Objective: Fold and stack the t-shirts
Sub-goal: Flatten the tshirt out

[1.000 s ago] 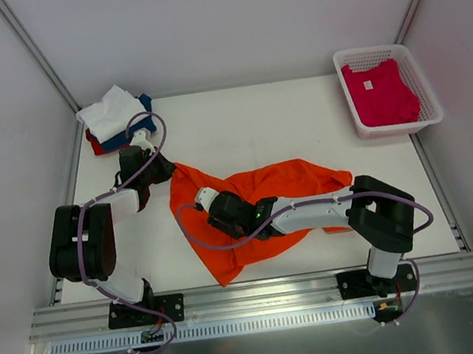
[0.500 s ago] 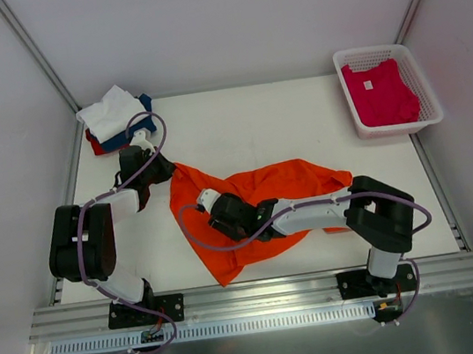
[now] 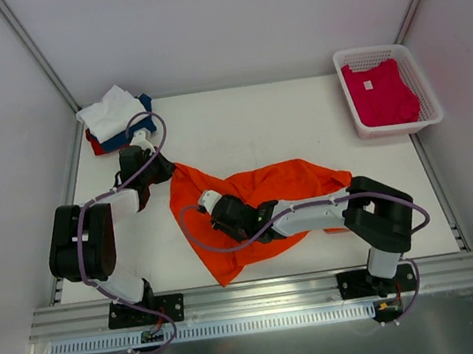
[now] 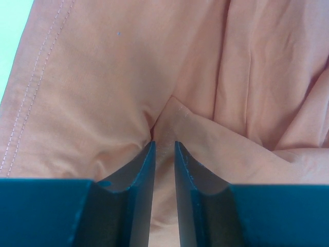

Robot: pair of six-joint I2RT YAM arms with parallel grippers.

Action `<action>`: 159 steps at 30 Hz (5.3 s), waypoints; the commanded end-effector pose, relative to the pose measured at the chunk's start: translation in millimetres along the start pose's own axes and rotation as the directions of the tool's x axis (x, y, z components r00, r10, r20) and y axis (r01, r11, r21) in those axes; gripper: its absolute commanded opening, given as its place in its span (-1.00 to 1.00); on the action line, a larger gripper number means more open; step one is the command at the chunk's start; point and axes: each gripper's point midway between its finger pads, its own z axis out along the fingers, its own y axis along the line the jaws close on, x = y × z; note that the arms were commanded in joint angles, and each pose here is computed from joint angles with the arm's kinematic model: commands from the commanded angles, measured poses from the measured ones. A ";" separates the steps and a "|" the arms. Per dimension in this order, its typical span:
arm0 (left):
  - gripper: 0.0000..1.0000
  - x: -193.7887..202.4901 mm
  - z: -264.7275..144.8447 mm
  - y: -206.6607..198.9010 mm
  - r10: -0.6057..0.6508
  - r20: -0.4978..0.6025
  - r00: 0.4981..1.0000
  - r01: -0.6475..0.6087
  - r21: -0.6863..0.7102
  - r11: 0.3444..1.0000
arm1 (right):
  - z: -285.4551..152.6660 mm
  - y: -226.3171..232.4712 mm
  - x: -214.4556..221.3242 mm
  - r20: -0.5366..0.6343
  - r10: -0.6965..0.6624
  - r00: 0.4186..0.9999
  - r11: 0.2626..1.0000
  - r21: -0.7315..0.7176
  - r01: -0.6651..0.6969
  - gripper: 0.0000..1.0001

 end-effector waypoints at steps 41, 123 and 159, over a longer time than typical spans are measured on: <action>-1.00 -19.6 1.7 -7.4 0.000 0.040 0.999 -0.002 0.039 0.999 | -88.5 -71.9 -65.9 0.179 0.008 0.984 0.974 0.219 -0.048 -0.99; -0.29 -70.3 13.8 52.4 -0.070 0.063 0.996 0.089 -0.378 0.922 | 19.9 -509.4 -25.1 0.212 0.496 0.842 0.496 0.727 -0.475 -0.99; 0.16 11.5 -11.3 -47.4 -0.076 -0.131 0.988 0.058 -0.136 0.989 | -87.9 -459.2 -61.8 0.233 0.541 0.808 0.483 0.701 -0.525 0.39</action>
